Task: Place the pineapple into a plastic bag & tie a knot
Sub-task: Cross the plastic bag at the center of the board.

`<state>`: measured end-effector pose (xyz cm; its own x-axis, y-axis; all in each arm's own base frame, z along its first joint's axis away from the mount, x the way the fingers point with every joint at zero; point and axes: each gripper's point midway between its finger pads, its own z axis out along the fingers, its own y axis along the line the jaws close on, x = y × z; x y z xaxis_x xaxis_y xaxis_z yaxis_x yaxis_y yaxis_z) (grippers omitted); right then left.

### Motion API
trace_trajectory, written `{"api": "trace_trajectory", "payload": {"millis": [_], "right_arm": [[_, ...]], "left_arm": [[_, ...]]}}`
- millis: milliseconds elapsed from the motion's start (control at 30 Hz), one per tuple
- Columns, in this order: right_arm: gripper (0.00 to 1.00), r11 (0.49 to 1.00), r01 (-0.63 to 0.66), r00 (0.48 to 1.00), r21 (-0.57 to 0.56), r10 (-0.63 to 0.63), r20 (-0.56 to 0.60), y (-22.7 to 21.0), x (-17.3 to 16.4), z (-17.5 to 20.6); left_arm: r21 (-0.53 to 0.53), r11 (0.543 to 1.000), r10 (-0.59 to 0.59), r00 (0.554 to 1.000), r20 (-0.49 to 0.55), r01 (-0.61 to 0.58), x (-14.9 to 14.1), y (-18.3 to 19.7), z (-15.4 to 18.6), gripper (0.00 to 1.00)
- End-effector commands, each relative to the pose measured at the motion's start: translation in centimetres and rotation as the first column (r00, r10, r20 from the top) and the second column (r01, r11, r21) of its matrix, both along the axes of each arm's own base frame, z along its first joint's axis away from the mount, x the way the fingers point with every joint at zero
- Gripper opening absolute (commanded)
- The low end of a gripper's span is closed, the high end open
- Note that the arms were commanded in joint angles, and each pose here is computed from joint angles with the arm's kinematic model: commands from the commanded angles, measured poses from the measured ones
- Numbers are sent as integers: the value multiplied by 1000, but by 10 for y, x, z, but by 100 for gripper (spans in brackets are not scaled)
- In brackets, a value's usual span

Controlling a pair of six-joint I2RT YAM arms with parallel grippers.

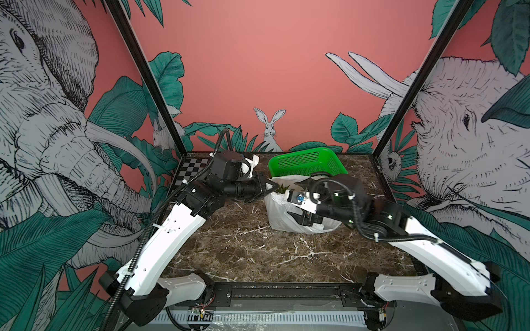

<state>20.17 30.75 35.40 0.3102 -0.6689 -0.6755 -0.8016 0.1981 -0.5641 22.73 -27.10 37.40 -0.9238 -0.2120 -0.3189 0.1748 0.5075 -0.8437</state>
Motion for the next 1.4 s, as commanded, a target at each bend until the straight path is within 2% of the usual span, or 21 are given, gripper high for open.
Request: {"api": "trace_trajectory", "payload": {"millis": [0, 67, 100, 300, 333, 433, 500, 567, 600, 667, 700, 767, 800, 833, 900, 933, 1000, 1100, 1167, 1300, 1367], "right_arm": [[88, 997, -35, 981, 73, 20, 193, 18, 9, 35], [84, 996, -30, 982, 79, 15, 188, 26, 12, 27], [79, 997, -23, 981, 75, 8, 194, 29, 15, 25], [34, 985, -2, 988, 173, -24, 151, 26, 11, 40], [26, 983, -7, 993, 184, -15, 120, 24, 6, 39], [0, 976, -2, 1000, 216, 1, 8, 19, -3, 35], [0, 956, 49, 994, 290, -20, -104, 16, -1, 40], [0, 926, 120, 972, 358, -36, -234, 12, 5, 45], [0, 911, 164, 954, 378, -48, -296, 11, 8, 46], [0, 887, 229, 922, 402, -65, -382, 9, 12, 47], [0, 868, 270, 904, 417, -79, -421, 7, 15, 48], [0, 835, 341, 864, 431, -97, -494, 6, 21, 46], [0, 822, 370, 848, 433, -107, -520, 5, 22, 45], [0, 812, 391, 833, 434, -110, -543, 6, 24, 44], [0, 797, 417, 812, 437, -110, -573, 7, 25, 45], [0, 791, 425, 802, 440, -104, -588, 7, 24, 46], [0, 778, 439, 793, 450, -101, -600, 6, 24, 51], [0, 761, 449, 790, 468, -94, -606, 4, 23, 58], [0, 757, 449, 788, 474, -84, -610, 5, 23, 60], [0, 760, 435, 790, 482, -66, -610, 4, 19, 65], [0, 760, 432, 788, 485, -57, -613, 6, 18, 67]], "left_arm": [[-41, 999, 5, 1000, 22, -4, 1, 0, 12, 0], [-41, 999, 10, 1000, 24, -9, 0, 1, 13, 0], [-40, 999, 12, 1000, 23, -12, 0, 2, 12, 0], [-16, 998, 62, 998, 19, -62, 2, 10, 6, 0], [-4, 996, 90, 996, 31, -90, 4, 15, 5, 7], [58, 979, 187, 977, 99, -193, 9, 38, 4, 38], [110, 959, 240, 953, 184, -262, 12, 58, 7, 53], [154, 936, 260, 915, 308, -317, 13, 78, 14, 63], [162, 934, 233, 888, 396, -317, 13, 82, 20, 65], [187, 933, 170, 836, 522, -306, 13, 85, 22, 76], [193, 941, 111, 794, 598, -277, 12, 81, 23, 77], [213, 947, 7, 679, 734, -239, 8, 70, 28, 80], [222, 951, -57, 583, 811, -216, 3, 61, 33, 86], [248, 945, -124, 468, 875, -213, -2, 51, 38, 99], [312, 927, -250, 277, 928, -209, -9, 31, 42, 100], [332, 917, -280, 235, 931, -221, -4, 25, 42, 99], [362, 915, -335, 162, 928, -180, -6, 10, 43, 100], [350, 928, -337, 110, 935, -126, -8, -6, 47, 100], [345, 928, -336, 89, 938, -137, -6, -8, 46, 99], [343, 926, -348, -1, 938, -155, -11, -8, 49, 100], [354, 925, -361, -27, 932, -141, -14, -12, 48, 100]]}}
